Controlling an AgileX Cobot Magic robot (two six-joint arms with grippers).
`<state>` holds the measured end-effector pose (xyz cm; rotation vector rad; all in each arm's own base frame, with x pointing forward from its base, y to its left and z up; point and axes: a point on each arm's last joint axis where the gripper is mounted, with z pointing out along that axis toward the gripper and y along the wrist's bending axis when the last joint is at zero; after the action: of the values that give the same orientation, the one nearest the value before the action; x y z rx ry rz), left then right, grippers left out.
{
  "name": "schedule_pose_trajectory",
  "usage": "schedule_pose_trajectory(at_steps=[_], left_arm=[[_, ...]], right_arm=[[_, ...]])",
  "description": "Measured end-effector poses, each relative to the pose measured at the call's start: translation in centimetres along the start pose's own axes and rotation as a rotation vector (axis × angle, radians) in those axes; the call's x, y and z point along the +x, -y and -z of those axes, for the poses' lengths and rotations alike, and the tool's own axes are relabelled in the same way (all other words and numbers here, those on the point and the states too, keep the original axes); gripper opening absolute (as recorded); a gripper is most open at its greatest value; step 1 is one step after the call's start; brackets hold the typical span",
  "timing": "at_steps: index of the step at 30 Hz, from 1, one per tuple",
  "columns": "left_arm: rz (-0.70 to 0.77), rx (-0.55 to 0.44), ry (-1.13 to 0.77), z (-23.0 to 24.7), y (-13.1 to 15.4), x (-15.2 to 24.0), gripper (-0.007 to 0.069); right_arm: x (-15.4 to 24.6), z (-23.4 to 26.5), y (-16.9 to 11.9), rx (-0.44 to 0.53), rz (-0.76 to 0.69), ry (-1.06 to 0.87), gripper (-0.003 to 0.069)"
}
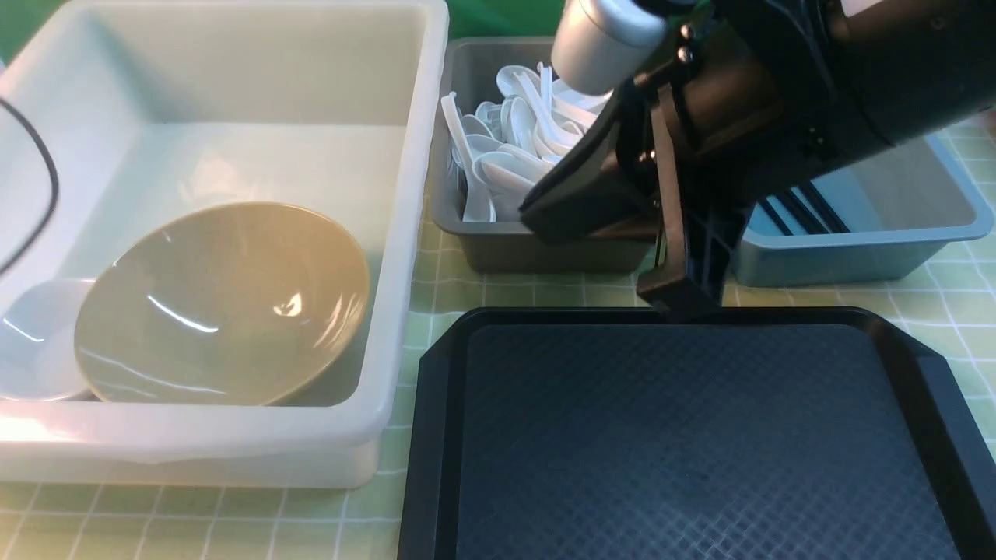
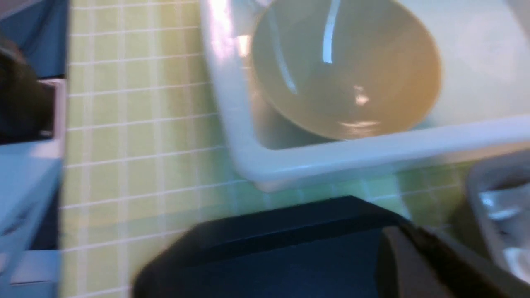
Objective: On green table put chopsticks spoon bowls plates into blue grey white boxes.
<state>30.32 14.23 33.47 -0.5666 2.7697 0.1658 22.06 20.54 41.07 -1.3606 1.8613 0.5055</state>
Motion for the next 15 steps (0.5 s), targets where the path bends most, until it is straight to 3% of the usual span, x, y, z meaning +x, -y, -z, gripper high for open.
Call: schedule_pose_trajectory(at_steps=[3,5,6,10,12,15], left_arm=[[-0.001,0.084,0.073,2.8,0.7,0.6,0.0380],[-0.045,0.222,0.152,5.7,2.2,1.6,0.0379],[-0.059,0.233,0.160,6.0,2.4,1.7,0.0379],[-0.230,0.514,0.275,9.5,7.4,2.8,0.0369],[-0.358,0.622,0.287,10.3,10.3,3.6,0.0328],[-0.537,0.736,0.272,11.4,14.6,5.4,0.0193]], right_arm=[[0.4,0.3,1.2,0.074,-0.039,-0.017,0.0053],[1.3,1.0,3.2,0.150,-0.121,-0.030,0.0057],[1.4,1.0,3.3,0.156,-0.124,-0.031,0.0057],[3.4,2.8,6.7,0.272,-0.327,-0.037,0.0061],[4.3,3.5,7.8,0.310,-0.407,-0.046,0.0065],[6.0,4.5,8.4,0.338,-0.520,-0.092,0.0071]])
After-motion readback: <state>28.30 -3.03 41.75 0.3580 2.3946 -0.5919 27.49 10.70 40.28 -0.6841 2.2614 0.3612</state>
